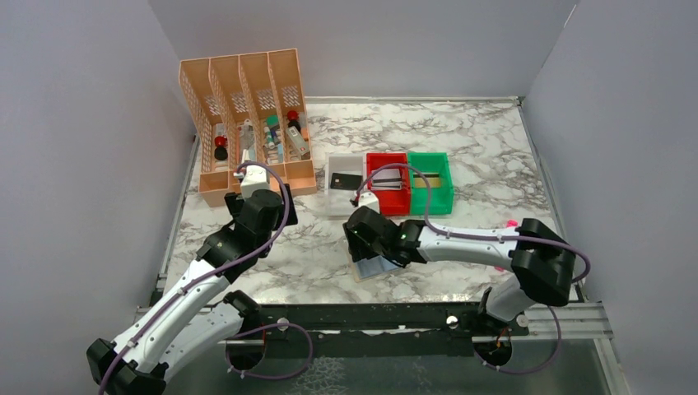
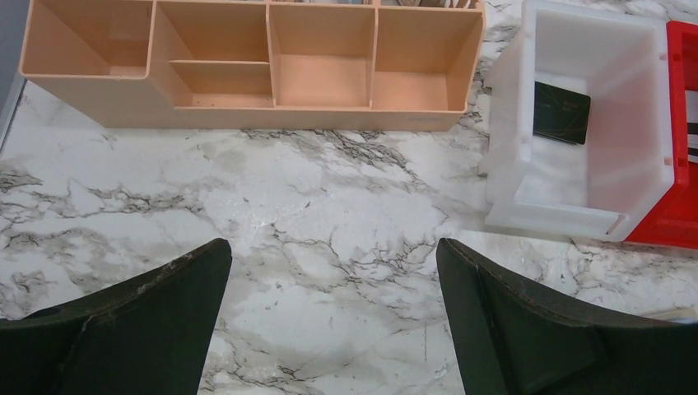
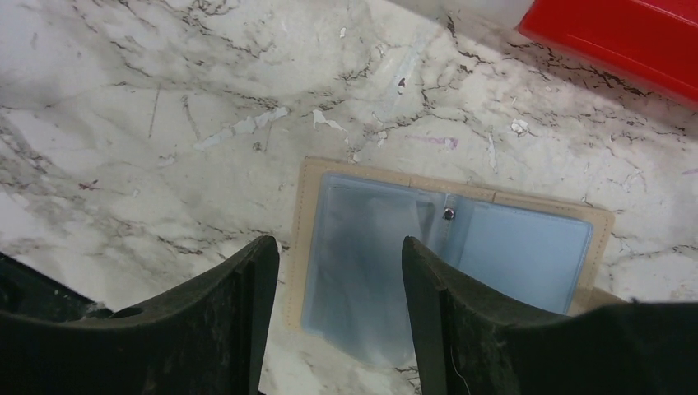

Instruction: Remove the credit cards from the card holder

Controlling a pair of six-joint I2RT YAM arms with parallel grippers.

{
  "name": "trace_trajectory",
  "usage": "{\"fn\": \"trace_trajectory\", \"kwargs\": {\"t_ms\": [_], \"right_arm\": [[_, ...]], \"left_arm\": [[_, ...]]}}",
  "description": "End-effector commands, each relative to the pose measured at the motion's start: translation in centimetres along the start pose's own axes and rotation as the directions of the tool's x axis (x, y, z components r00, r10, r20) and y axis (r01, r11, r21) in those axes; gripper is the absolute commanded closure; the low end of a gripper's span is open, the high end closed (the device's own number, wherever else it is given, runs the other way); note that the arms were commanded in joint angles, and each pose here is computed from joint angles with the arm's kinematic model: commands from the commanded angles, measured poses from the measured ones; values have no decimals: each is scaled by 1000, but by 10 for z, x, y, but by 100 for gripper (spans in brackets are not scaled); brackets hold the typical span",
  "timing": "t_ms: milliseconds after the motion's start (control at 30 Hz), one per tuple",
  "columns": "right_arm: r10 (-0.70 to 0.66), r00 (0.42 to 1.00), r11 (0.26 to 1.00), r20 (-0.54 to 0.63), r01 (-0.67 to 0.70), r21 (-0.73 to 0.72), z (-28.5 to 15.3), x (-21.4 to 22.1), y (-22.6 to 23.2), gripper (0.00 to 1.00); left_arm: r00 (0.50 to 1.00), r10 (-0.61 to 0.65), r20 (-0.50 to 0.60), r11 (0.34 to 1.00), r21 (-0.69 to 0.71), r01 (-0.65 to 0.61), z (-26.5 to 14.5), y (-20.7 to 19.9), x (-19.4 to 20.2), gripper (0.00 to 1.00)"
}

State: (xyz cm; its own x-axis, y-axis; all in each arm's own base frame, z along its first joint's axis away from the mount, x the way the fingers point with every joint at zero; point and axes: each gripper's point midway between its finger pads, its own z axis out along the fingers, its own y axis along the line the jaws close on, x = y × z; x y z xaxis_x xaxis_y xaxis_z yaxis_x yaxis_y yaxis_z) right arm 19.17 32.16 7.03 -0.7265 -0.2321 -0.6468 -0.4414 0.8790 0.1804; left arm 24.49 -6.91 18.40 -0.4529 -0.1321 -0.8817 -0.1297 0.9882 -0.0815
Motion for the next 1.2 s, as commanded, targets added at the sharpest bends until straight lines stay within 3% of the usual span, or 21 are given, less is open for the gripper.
{"fn": "trace_trajectory", "kwargs": {"t_ms": [0,167,300,500,733,1167], "right_arm": [[-103,994,980,-23,106,167,7,3,-17,38],[-144,988,976,-58,152,154,12,8,-10,38],[-98,992,993,-76,103,66,9,17,5,38],[-48,992,998,-120,54,43,8,38,5,44],[-60,988,995,-143,70,67,12,45,1,48],[-91,989,976,-116,112,188,5,39,-1,41]], "left_arm": [[999,-29,20,999,24,28,-2,-5,-9,1],[1000,-24,18,999,30,23,-3,-4,-7,1],[1000,-27,13,999,35,27,-3,-7,-7,1],[1000,-25,3,999,37,25,-1,-9,-6,1],[1000,-19,0,999,34,19,0,-8,-5,1],[1000,-15,-1,999,32,15,0,-8,-5,1]]}}
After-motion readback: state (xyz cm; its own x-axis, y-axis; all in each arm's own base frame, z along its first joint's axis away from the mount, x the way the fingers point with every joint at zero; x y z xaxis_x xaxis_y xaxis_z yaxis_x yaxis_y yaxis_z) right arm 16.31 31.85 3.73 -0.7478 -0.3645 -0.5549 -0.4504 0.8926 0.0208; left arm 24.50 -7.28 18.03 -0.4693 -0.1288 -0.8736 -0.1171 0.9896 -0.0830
